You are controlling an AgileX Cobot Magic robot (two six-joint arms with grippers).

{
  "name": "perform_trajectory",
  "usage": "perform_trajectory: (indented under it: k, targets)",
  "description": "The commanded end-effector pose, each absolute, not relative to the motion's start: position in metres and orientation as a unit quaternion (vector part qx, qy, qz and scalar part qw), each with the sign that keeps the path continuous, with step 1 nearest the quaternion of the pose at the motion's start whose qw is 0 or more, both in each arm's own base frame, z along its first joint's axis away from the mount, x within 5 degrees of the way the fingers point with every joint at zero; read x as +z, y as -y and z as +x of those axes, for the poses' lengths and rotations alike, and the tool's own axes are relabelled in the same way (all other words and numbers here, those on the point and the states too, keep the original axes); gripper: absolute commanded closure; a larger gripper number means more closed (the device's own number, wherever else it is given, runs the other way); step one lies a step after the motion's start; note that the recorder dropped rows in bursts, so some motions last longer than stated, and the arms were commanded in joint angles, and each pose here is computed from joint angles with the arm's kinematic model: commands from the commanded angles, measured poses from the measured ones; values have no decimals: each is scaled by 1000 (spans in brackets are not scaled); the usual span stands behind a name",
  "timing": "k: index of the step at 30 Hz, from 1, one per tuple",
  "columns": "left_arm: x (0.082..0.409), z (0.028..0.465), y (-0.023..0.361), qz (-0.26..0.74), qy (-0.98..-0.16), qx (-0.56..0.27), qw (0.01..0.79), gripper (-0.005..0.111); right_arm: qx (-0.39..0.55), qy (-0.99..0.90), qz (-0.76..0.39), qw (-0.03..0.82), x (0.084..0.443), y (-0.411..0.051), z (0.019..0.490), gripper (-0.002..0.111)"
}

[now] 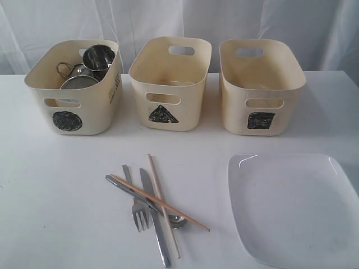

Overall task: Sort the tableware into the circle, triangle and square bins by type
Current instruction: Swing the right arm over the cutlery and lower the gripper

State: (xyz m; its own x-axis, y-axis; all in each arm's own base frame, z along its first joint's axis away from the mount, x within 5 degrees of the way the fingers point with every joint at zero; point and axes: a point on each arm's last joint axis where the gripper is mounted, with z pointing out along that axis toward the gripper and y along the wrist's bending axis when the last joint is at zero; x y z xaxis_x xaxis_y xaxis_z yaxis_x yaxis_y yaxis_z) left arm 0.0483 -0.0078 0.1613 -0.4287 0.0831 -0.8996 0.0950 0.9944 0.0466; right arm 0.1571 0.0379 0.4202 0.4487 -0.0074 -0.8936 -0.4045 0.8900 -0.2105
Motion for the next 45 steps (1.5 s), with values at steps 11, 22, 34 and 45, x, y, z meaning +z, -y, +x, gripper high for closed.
perform_trajectory:
  k: [11, 22, 34, 45]
  targets:
    - [158, 48, 8, 51, -849, -9, 525, 107, 147, -834, -116, 519, 291, -47, 287, 108]
    - [158, 48, 8, 51, -849, -9, 525, 107, -218, -916, -158, 298, 282, -74, 259, 108]
    - [158, 48, 8, 51, -849, -9, 525, 107, 58, -917, -364, 155, 234, -235, 277, 108]
    - [158, 48, 8, 51, -849, -9, 525, 107, -1, -870, -476, 130, 203, -248, 302, 49]
